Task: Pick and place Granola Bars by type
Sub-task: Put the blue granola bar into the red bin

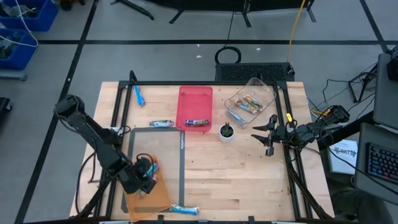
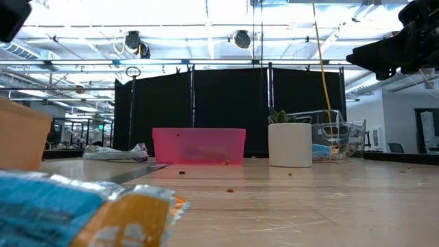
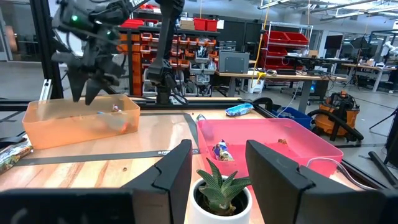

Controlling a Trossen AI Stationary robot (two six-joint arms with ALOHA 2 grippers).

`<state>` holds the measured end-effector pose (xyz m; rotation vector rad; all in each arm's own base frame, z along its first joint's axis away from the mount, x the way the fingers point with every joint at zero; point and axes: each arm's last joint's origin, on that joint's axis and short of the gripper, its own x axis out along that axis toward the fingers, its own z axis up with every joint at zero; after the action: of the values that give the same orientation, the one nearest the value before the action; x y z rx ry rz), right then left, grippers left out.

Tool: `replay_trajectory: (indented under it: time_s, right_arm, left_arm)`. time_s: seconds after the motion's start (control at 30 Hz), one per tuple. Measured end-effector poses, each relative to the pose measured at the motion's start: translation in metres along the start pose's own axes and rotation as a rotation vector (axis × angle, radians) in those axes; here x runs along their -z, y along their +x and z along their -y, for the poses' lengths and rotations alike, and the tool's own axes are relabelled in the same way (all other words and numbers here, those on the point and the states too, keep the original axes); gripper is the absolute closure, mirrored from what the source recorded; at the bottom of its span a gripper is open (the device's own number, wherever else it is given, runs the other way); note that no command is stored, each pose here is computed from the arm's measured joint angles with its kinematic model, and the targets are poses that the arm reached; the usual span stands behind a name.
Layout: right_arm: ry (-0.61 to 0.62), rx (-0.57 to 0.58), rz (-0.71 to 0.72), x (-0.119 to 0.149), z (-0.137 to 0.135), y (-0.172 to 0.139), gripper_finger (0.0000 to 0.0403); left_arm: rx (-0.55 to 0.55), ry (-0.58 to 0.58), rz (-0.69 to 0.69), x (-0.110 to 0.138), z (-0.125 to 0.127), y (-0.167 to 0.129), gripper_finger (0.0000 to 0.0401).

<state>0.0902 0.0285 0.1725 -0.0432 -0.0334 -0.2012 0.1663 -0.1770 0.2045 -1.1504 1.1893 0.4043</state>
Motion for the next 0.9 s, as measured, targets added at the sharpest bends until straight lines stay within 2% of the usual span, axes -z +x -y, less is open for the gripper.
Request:
replay_trajectory:
  time_s: [0.13, 0.67, 0.9]
  right_arm:
    - [0.000, 0.000, 0.000, 0.000, 0.000, 0.000, 0.0261]
    - [0.000, 0.000, 0.000, 0.000, 0.000, 0.000, 0.0261]
    - [0.000, 0.000, 0.000, 0.000, 0.000, 0.000, 0.0261]
  left_arm:
    - [0.072, 0.040, 0.029, -0.014, 0.004, -0.017, 0.0221]
    - [0.303, 0.385, 0.274, -0.094, 0.007, -0.082, 0.0264]
    - [0.355, 0.539, 0.389, -0.115, 0.020, -0.126, 0.0265]
